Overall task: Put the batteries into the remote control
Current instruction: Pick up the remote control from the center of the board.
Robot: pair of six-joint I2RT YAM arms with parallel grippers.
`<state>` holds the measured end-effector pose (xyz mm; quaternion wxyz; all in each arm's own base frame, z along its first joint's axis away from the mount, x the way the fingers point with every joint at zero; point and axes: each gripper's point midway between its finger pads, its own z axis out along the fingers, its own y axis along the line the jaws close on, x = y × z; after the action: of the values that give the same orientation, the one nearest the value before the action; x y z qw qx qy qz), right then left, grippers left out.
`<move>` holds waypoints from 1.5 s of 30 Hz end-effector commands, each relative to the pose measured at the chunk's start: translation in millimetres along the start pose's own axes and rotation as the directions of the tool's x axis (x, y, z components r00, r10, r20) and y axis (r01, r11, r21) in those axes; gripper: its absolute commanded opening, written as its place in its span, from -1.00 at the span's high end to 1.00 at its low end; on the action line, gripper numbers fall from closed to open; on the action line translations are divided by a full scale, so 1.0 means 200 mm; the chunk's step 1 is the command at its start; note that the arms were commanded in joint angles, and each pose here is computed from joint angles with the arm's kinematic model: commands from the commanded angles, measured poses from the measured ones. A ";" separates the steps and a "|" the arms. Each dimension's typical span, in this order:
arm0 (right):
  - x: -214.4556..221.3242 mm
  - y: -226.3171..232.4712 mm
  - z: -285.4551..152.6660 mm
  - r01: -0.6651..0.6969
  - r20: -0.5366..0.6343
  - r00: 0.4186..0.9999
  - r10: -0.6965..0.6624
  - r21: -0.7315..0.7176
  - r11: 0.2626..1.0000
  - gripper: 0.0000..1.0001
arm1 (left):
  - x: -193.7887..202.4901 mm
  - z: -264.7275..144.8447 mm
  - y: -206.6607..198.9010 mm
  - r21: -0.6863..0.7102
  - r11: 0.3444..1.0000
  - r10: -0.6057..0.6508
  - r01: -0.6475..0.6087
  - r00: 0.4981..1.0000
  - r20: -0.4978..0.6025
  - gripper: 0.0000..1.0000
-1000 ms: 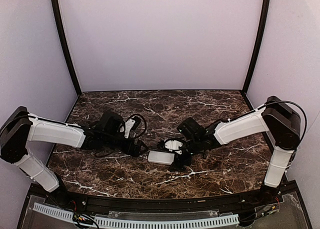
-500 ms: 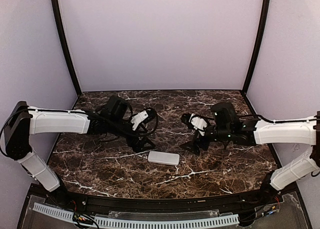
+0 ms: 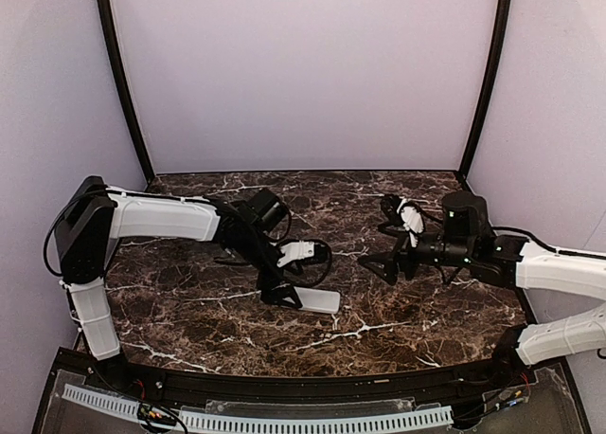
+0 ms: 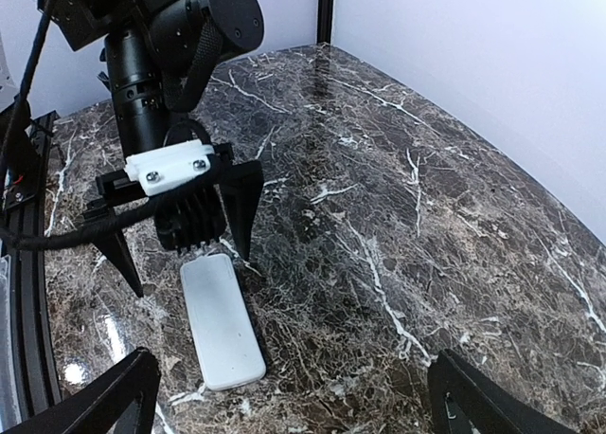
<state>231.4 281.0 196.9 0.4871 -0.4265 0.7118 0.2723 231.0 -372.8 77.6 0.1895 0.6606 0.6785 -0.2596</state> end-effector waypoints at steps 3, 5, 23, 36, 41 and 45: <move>-0.02 -0.03 -0.07 -0.085 0.059 0.995 0.085 -0.007 0.996 -0.97 | 0.03 0.07 -0.03 0.075 0.993 0.094 -0.088 0.993 -0.077 -0.97; -0.03 -0.04 -0.09 -0.115 0.068 0.991 0.116 -0.015 0.993 -0.97 | 0.05 0.11 -0.03 0.088 0.992 0.102 -0.094 0.990 -0.098 -0.97; -0.02 -0.08 -0.13 -0.195 0.092 0.975 0.201 -0.064 0.979 -0.97 | 0.17 0.24 0.00 0.082 0.989 0.142 -0.125 0.959 -0.247 -0.36; -0.18 -0.03 -0.18 -0.135 0.174 0.972 0.160 -0.149 0.980 -0.97 | -0.16 0.03 -0.02 0.046 0.995 0.091 -0.092 0.996 0.017 0.32; -0.31 -0.01 -0.23 -0.089 0.249 0.959 0.132 -0.175 0.980 -0.97 | -0.47 -0.29 -0.07 0.007 0.989 0.136 -0.147 0.932 0.335 0.35; -0.46 0.05 -0.29 -0.028 0.319 0.942 0.107 -0.242 0.970 -0.97 | -0.62 -0.48 -0.13 -0.015 0.982 0.171 -0.191 0.842 0.512 0.40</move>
<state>221.3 264.4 249.9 0.4970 -0.3829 0.6648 0.4055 231.7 -404.1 151.6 0.2812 0.6606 0.6118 -0.3320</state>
